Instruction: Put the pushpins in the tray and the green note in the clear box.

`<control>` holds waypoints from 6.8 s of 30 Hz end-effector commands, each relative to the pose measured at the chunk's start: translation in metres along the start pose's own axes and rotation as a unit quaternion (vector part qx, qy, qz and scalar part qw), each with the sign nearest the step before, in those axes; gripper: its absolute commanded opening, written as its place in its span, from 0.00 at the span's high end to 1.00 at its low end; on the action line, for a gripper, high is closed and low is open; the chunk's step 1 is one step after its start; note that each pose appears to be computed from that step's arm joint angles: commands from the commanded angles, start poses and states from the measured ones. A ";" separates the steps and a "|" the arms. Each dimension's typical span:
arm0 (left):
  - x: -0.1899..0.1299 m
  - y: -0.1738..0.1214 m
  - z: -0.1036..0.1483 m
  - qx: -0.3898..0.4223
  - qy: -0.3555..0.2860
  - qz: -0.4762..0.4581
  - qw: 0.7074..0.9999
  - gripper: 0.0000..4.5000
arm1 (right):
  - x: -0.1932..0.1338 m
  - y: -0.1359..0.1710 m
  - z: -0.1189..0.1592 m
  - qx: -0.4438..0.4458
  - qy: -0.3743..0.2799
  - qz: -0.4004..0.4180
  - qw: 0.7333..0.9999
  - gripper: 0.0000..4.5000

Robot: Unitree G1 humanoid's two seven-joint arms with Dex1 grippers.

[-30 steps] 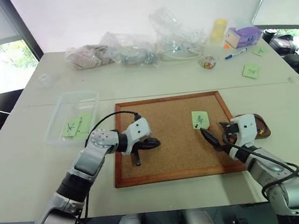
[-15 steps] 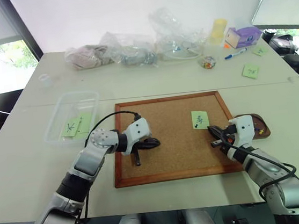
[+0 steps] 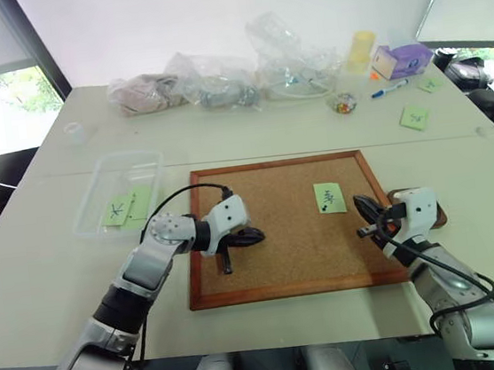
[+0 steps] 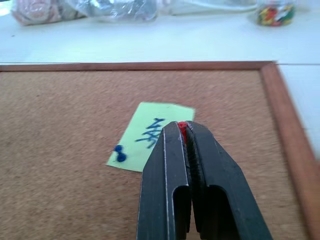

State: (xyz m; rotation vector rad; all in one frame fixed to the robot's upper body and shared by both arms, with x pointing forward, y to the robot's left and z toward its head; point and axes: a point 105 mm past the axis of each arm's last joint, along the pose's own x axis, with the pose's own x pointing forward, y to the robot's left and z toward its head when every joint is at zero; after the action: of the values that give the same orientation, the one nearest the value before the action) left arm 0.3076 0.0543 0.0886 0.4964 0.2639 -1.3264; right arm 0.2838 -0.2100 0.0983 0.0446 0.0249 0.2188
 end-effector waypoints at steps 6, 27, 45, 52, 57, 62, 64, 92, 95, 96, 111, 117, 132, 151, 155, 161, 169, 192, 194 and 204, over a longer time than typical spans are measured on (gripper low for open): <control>0.005 -0.003 -0.011 -0.003 0.027 -0.008 1.000 1.00 | -0.016 -0.062 0.030 0.007 -0.063 -0.154 0.986 0.99; 0.005 -0.002 -0.014 0.005 0.030 -0.005 1.000 1.00 | -0.017 -0.097 -0.005 -0.028 0.048 -0.219 0.974 0.03; 0.006 0.001 -0.012 0.008 0.030 -0.006 0.999 1.00 | 0.023 0.009 0.034 -0.062 -0.035 0.021 0.997 0.01; 0.004 0.003 -0.013 0.008 0.031 -0.001 0.999 1.00 | 0.032 0.042 0.009 -0.023 0.008 0.093 0.995 0.01; 0.005 0.002 -0.013 0.007 0.031 0.001 1.000 1.00 | 0.032 0.047 0.000 -0.007 0.023 0.099 0.995 0.01; 0.006 0.001 -0.013 0.006 0.030 0.002 1.000 1.00 | 0.031 0.049 -0.012 0.010 0.047 0.109 0.993 0.01; 0.006 0.001 -0.013 0.006 0.029 0.003 1.000 1.00 | 0.031 0.049 -0.013 0.012 0.050 0.109 0.993 0.01; 0.006 0.000 -0.019 0.009 0.041 -0.005 0.999 1.00 | 0.030 0.033 0.024 -0.033 -0.043 0.072 0.996 0.99; 0.006 -0.001 -0.023 -0.002 0.042 -0.006 0.999 1.00 | 0.028 0.031 0.034 -0.040 -0.060 0.063 0.995 0.99; 0.006 -0.001 -0.023 -0.007 0.040 -0.006 0.999 1.00 | 0.027 0.031 0.035 -0.041 -0.061 0.063 0.995 0.99; -0.025 0.063 0.117 -0.286 -0.292 -0.023 0.912 0.06 | 0.018 0.040 0.065 -0.095 -0.089 0.080 0.988 1.00; 0.020 0.068 0.129 -0.399 -0.244 -0.053 0.883 0.01 | 0.013 0.051 0.087 -0.145 -0.109 0.098 0.978 1.00; 0.063 0.070 0.160 -0.443 -0.254 -0.093 0.855 0.01 | 0.003 0.078 0.097 -0.180 -0.119 0.124 0.969 1.00; 0.083 0.066 0.114 -0.284 -0.138 -0.015 0.949 0.98 | 0.000 0.086 0.094 -0.214 -0.103 0.131 0.963 1.00; 0.084 0.066 0.108 -0.286 -0.140 -0.013 0.948 0.98 | -0.002 0.087 0.105 -0.189 -0.130 0.108 0.967 1.00; 0.065 0.068 0.121 -0.346 -0.195 -0.046 0.917 0.98 | -0.007 0.028 0.114 -0.045 -0.159 -0.048 0.985 1.00; 0.030 0.030 0.123 -0.285 -0.223 -0.099 0.927 0.98 | -0.033 -0.084 0.037 -0.032 0.034 -0.247 0.968 1.00; 0.034 0.017 0.123 -0.285 -0.229 -0.091 0.926 1.00 | -0.019 -0.098 0.009 0.004 0.092 -0.248 0.964 0.34; 0.034 0.018 0.122 -0.288 -0.230 -0.086 0.926 1.00 | -0.020 -0.098 0.009 0.007 0.089 -0.250 0.964 0.12; 0.031 0.021 0.120 -0.292 -0.233 -0.075 0.924 1.00 | -0.022 -0.096 0.022 0.014 0.053 -0.257 0.965 0.01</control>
State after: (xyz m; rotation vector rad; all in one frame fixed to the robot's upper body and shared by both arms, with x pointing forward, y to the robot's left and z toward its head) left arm 0.3255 -0.0274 0.1675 -0.3472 0.3572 -1.3700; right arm 0.2846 -0.3061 0.0950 0.0604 0.2353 -0.2830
